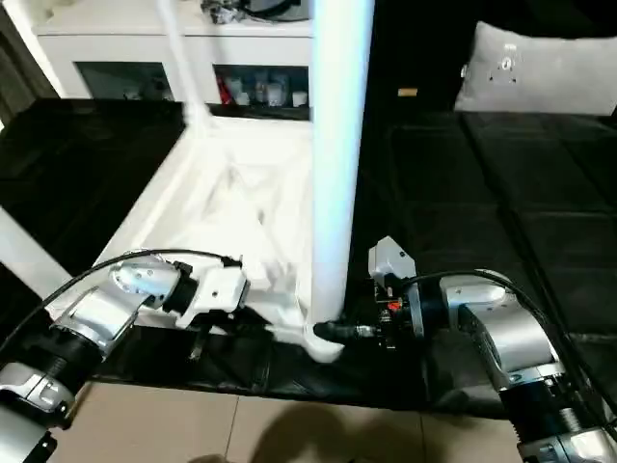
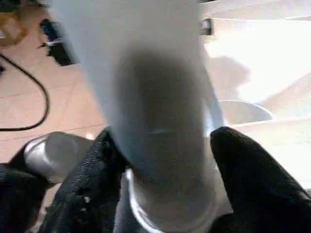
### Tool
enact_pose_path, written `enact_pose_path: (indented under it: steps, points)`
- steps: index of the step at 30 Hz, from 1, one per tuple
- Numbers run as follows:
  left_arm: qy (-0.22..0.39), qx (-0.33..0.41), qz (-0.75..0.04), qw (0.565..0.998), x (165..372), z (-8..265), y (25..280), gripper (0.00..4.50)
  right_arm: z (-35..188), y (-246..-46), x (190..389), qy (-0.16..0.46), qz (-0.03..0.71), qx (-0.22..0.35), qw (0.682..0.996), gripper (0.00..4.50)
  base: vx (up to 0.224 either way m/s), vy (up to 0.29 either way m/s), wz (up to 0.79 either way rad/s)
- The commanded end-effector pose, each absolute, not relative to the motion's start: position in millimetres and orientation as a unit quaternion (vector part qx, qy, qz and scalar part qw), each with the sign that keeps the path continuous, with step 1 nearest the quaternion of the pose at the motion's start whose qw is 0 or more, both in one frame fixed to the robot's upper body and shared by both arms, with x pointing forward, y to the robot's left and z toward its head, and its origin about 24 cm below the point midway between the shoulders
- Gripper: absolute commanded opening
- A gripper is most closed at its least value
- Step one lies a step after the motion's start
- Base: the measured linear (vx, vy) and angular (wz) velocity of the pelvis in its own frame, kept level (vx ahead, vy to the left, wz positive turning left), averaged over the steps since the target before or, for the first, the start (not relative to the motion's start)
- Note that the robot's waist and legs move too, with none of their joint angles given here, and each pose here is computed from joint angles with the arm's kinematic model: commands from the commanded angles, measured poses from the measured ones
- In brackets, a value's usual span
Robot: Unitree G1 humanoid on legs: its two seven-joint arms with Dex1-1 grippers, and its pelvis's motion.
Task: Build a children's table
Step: Rotate leg to tighten
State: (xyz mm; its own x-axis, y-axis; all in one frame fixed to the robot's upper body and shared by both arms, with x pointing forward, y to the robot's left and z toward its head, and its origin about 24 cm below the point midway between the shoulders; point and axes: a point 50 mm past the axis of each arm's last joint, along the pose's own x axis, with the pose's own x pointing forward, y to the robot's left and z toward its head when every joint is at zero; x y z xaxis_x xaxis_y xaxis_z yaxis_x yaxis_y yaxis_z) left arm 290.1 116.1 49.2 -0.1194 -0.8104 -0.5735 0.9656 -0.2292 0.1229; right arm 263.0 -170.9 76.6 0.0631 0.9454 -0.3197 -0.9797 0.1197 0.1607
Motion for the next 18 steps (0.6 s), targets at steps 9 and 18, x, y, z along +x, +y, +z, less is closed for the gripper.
enact_pose_path:
  steps: [9,18]
  points:
    - [0.160,0.288,-0.765,0.553,280,40,116,0.00,81,-164.9,261.6,0.171,0.687,-0.044,0.705,2.14,0.000,0.000,0.00]
    - [0.172,0.233,-0.710,0.642,291,45,110,0.00,73,-139.9,271.8,0.167,0.587,-0.031,0.792,2.06,0.000,0.000,0.00]
